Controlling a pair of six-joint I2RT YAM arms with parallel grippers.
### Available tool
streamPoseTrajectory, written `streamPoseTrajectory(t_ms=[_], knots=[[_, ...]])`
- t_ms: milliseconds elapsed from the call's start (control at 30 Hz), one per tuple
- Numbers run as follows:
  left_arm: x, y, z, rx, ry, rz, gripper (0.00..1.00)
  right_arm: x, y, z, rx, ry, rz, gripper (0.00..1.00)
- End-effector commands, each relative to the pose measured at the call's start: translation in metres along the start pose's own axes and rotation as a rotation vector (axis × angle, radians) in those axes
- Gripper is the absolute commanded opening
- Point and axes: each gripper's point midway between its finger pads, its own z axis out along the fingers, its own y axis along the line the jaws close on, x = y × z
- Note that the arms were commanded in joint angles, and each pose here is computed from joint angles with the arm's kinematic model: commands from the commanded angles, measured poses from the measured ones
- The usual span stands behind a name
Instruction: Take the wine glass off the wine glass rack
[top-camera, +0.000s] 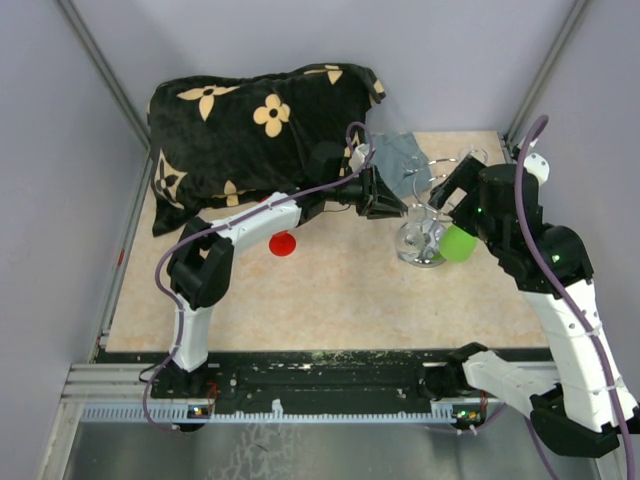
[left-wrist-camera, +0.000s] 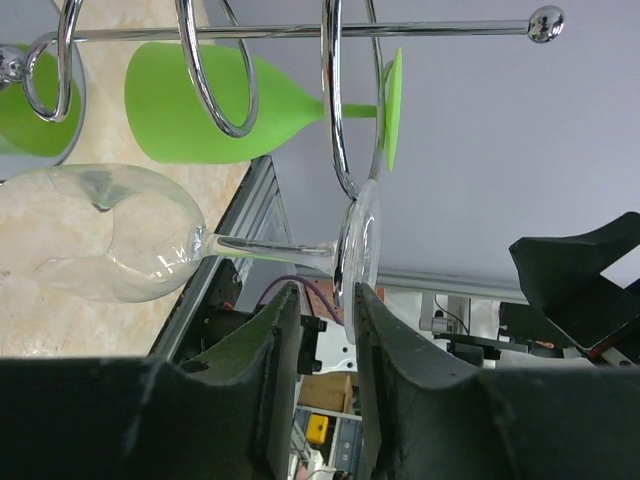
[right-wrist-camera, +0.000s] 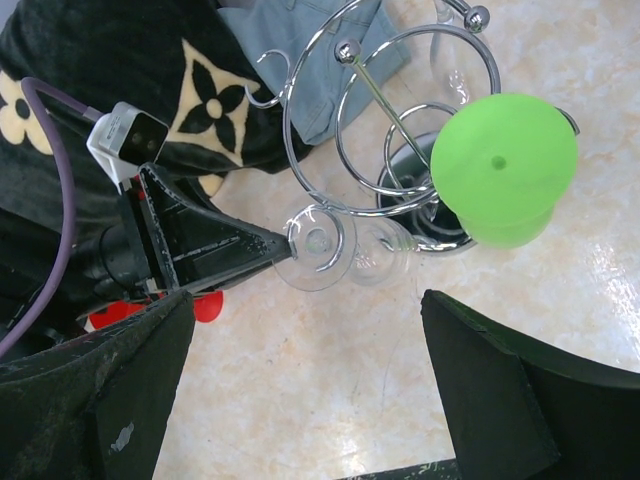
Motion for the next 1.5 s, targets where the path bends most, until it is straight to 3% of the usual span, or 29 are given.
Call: streamPoseTrajectory(t_ms=[0,233,400,600,867,1467], knots=[[-0.004,-0.036,-0.012,0.050,-0.022,0.047,0.37,-0.010,0.008,-0.001,-0.032,-0.035,0.025,0.95],[-0.004,-0.044,-0.013,0.068,-0.024,0.056,0.39,-0.009,0.010,0.001,-0.038,-0.031,0.024,0.95],[-0.004,-0.042,-0.013,0.065,-0.023,0.051,0.31,-0.009,0.012,0.002,-0.045,-0.032,0.026,0.95],[-0.004,-0.042,-0.013,0.062,-0.023,0.047,0.13,-0.008,0.013,0.003,-0.048,-0.026,0.024,0.95],[-0.005,-0.045,-0.013,0.060,-0.025,0.051,0.00,-0.007,0.015,0.005,-0.056,-0.022,0.023,0.95],[0.001,-0.056,-0.016,0.079,-0.006,0.047,0.00,-0.004,0.015,0.006,-0.056,-0.017,0.026,0.95]])
